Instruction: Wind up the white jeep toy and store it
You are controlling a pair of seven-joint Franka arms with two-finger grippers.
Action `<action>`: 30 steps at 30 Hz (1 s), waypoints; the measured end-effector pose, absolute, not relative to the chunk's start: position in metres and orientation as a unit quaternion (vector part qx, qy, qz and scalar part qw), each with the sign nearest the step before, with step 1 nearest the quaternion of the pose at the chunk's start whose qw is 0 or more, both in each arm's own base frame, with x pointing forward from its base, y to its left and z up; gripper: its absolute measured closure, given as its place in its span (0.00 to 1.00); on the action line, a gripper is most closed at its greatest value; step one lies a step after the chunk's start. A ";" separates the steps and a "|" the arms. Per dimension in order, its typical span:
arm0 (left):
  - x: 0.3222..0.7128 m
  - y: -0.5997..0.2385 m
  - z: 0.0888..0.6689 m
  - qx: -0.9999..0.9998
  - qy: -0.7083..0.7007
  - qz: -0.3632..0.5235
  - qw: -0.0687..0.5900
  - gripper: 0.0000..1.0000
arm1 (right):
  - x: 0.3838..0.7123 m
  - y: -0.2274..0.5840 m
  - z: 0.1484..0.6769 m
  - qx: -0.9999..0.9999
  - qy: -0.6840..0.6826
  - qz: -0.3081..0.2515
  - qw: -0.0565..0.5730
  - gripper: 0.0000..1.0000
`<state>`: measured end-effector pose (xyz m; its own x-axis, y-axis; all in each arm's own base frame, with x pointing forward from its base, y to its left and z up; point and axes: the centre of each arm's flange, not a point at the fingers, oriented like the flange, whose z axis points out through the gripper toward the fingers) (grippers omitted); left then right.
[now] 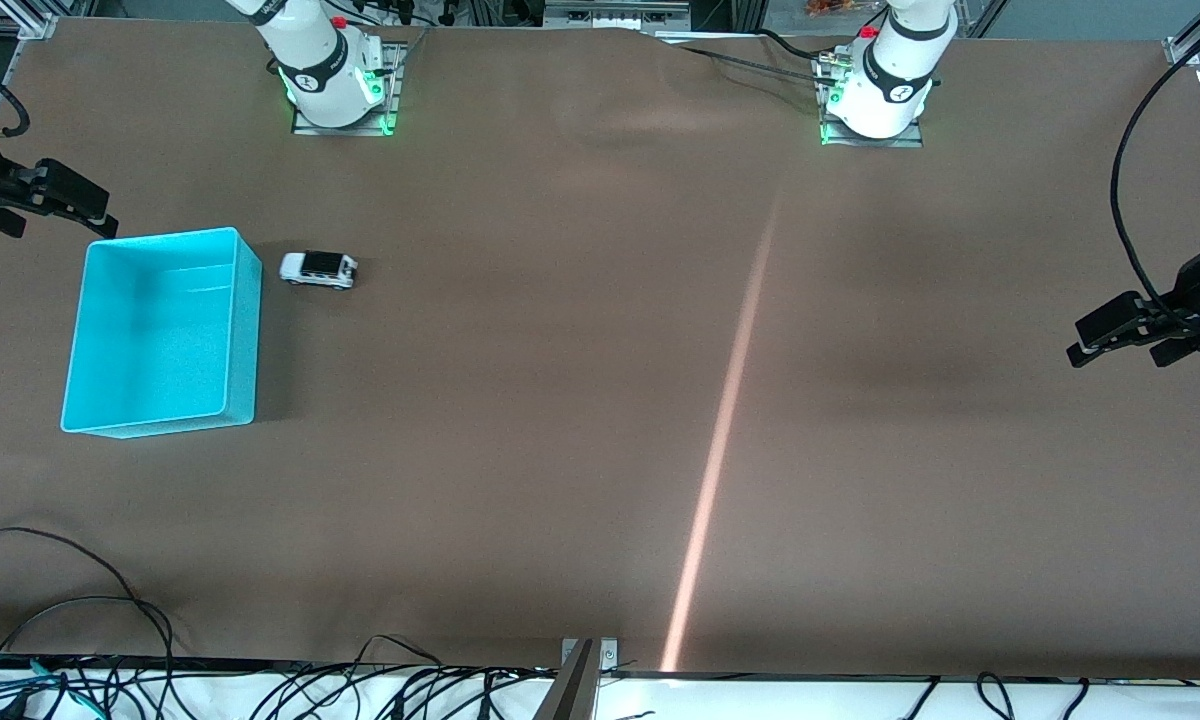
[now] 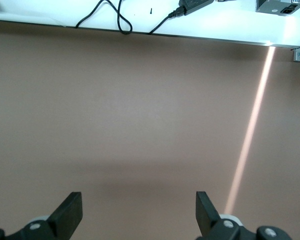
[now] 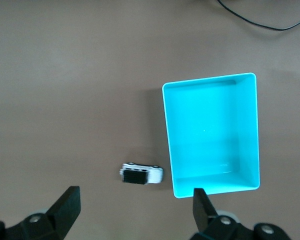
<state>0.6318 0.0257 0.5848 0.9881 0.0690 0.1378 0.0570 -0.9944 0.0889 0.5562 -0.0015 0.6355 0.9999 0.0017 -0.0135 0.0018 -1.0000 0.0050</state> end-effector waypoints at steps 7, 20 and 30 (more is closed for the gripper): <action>0.633 0.028 0.580 0.996 0.033 0.066 0.044 0.00 | 0.556 -0.002 0.636 1.000 0.001 -0.007 0.002 0.00; 0.634 0.029 0.581 0.996 0.033 0.067 0.044 0.00 | 0.556 -0.002 0.636 1.000 0.001 -0.007 0.002 0.00; 0.633 0.022 0.584 0.996 0.028 0.069 0.045 0.00 | 0.556 0.001 0.636 1.000 0.003 -0.007 0.002 0.00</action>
